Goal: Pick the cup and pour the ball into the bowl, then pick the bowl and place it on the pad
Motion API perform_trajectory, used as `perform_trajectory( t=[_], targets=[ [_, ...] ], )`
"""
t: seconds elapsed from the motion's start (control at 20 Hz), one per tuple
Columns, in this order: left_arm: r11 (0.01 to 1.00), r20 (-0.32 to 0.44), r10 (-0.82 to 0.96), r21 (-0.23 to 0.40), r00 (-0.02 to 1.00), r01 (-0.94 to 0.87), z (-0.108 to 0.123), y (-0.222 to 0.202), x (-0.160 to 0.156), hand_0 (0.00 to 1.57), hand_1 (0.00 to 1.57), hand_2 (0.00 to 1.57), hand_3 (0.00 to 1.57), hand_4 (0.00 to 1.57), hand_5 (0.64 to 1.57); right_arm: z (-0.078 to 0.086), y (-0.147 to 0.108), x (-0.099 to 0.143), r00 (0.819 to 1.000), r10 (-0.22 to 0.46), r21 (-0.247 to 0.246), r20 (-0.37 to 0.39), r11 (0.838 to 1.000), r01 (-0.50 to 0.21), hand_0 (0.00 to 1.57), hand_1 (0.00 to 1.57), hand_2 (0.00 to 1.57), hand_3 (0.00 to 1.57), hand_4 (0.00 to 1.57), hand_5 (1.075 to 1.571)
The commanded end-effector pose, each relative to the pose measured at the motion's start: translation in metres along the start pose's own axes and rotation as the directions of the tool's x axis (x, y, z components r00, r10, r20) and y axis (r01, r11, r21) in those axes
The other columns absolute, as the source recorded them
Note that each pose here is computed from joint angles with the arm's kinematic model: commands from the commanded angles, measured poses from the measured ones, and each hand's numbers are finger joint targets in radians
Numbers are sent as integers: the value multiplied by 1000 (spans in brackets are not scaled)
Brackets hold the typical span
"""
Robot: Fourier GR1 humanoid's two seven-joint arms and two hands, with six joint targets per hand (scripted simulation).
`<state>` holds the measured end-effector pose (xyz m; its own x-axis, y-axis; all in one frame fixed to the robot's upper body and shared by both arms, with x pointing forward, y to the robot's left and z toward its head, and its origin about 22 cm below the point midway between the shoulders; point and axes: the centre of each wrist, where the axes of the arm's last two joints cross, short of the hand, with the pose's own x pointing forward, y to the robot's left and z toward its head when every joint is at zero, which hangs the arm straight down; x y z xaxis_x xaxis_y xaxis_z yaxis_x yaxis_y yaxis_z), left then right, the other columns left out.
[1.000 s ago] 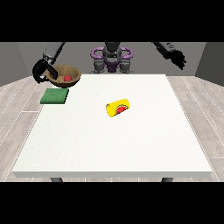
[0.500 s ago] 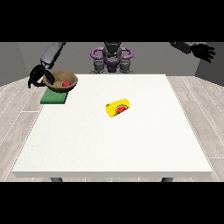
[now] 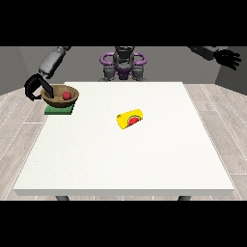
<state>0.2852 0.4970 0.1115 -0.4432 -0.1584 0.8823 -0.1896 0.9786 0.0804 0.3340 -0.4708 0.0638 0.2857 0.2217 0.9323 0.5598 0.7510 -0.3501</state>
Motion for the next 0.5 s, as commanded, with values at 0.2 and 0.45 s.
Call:
perform_trajectory(
  t=[0.2,0.45],
  targets=[
    [1000,-32,-13,-28,999,13,-12,-17,5,0,0,0,0,1158,1547,-1,18,0,999,-10,50,-33,999,12,0,0,140,93,0,1370],
    [990,-197,31,-127,980,-57,4,-102,-27,0,0,0,0,902,1559,-3,6,2,989,91,120,-117,990,-77,0,0,0,0,0,1356]
  ],
)
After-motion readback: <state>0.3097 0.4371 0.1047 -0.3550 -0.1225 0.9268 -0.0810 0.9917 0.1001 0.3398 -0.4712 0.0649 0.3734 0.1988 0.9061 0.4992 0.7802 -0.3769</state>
